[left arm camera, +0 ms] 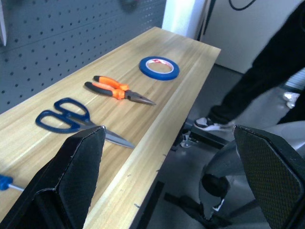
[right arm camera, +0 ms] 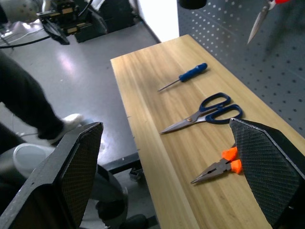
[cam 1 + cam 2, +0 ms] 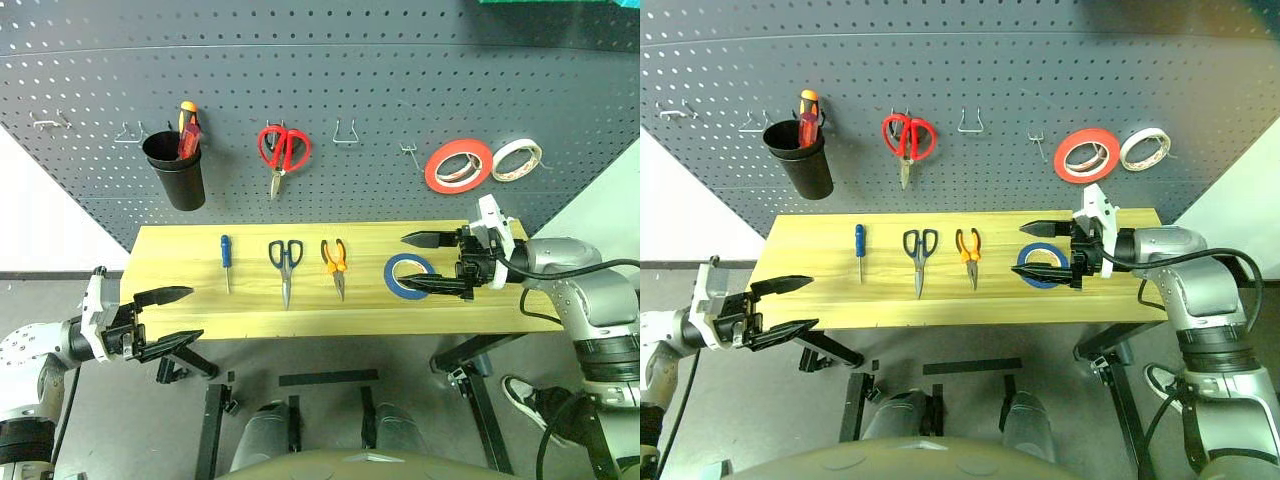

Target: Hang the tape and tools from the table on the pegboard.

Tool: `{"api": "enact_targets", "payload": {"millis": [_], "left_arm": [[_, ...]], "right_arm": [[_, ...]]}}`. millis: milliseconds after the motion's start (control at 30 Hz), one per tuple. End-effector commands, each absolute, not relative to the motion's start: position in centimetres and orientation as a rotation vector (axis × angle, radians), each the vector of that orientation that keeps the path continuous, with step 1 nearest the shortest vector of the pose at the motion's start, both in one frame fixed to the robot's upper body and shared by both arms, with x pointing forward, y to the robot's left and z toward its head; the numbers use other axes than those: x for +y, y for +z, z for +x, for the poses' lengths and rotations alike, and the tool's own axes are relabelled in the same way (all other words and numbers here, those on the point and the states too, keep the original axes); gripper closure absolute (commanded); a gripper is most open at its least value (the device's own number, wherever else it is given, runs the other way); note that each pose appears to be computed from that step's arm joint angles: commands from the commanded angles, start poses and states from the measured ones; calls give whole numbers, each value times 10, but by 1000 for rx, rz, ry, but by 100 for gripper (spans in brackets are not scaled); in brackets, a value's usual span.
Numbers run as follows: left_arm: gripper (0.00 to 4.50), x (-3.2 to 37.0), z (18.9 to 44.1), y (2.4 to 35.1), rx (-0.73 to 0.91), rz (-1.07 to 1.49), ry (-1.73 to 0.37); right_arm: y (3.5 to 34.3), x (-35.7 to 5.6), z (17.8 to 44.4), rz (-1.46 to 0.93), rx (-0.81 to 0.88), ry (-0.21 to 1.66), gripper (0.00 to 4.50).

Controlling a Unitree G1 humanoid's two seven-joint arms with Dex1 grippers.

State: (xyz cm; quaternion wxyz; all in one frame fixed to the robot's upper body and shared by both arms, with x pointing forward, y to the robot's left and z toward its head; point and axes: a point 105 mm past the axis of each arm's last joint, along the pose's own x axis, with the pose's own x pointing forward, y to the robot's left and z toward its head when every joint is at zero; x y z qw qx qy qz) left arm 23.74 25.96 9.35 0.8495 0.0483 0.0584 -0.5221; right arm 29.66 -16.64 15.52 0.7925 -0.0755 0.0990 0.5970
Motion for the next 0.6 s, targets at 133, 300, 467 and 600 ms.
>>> {"api": "enact_targets", "payload": {"millis": [133,300,467,600], "left_arm": [[1,241,247,107,82,120,-1131],[1,230,255,108,64,111,-1155],[1,229,258,101,77,112,-1176],[1,231,261,100,80,119,-1172]], "right_arm": [[170,-174,301,-203,146,1250,0],[172,-186,300,-209,154,1220,0],[165,-193,303,-241,181,1180,0],[152,-195,306,-279,234,1130,0]]}}
